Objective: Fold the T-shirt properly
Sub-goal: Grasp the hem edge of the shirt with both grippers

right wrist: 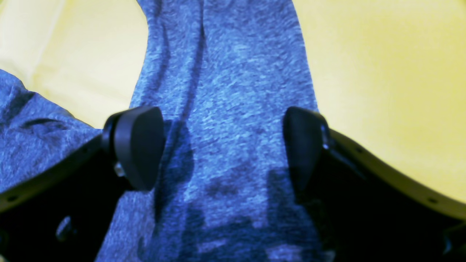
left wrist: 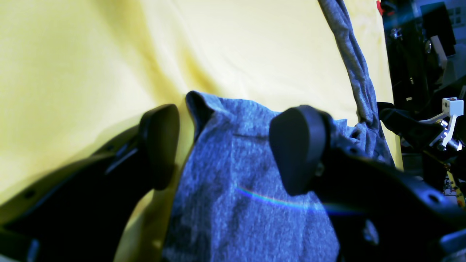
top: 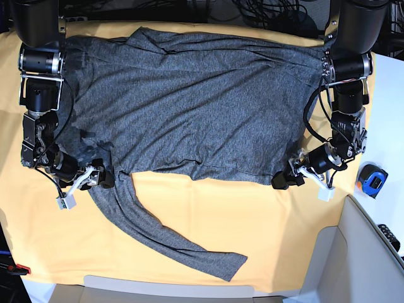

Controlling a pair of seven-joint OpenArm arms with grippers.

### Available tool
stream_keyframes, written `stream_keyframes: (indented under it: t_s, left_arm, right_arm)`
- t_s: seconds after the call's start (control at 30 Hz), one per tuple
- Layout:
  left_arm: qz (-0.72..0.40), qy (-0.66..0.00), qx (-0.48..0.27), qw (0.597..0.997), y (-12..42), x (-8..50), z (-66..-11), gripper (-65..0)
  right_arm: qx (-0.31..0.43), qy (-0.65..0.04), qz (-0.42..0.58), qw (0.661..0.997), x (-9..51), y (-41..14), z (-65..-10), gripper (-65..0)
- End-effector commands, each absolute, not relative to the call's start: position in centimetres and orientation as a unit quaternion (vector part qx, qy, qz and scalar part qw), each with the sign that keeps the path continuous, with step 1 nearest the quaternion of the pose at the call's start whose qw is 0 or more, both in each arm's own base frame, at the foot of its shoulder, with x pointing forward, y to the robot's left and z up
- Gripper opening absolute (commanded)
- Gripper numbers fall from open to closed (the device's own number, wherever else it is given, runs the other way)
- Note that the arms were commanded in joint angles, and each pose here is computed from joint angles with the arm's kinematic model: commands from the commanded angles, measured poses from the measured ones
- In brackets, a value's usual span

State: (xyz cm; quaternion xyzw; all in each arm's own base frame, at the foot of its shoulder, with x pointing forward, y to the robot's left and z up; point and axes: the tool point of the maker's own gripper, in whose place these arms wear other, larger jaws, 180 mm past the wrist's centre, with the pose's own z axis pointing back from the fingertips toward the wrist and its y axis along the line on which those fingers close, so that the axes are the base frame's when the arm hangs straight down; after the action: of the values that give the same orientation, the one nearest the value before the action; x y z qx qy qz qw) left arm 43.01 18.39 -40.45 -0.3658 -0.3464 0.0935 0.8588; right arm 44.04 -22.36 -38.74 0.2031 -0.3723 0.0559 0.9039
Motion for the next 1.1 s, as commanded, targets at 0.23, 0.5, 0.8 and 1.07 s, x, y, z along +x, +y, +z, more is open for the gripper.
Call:
stream_keyframes:
  t_s: [0.23, 0.5, 0.8, 1.07]
  left_arm:
    - [0.092, -0.349, -0.358, 0.861, 18.1, 43.3, -40.6, -22.6]
    - [0.111, -0.366, -0.358, 0.852, 18.7, 43.4, -40.6, -22.6]
    - [0.133, -0.371, -0.365, 0.843, 18.8, 43.0, -41.0, -22.6]
    - [0.130, -0.370, -0.365, 0.844, 18.6, 43.0, -41.1, -22.6]
  right_arm:
    - [0.191, -0.323, 0.074, 0.924, 42.5, -22.3, -40.4, -16.0]
    - [0.192, -0.315, 0.071, 0.927, 41.7, -22.4, -41.2, -16.0]
    - [0.192, -0.314, 0.072, 0.927, 41.7, -22.3, -41.3, -16.0]
    - [0.192, -0.314, 0.073, 0.927, 41.7, -22.2, -41.3, -16.0]
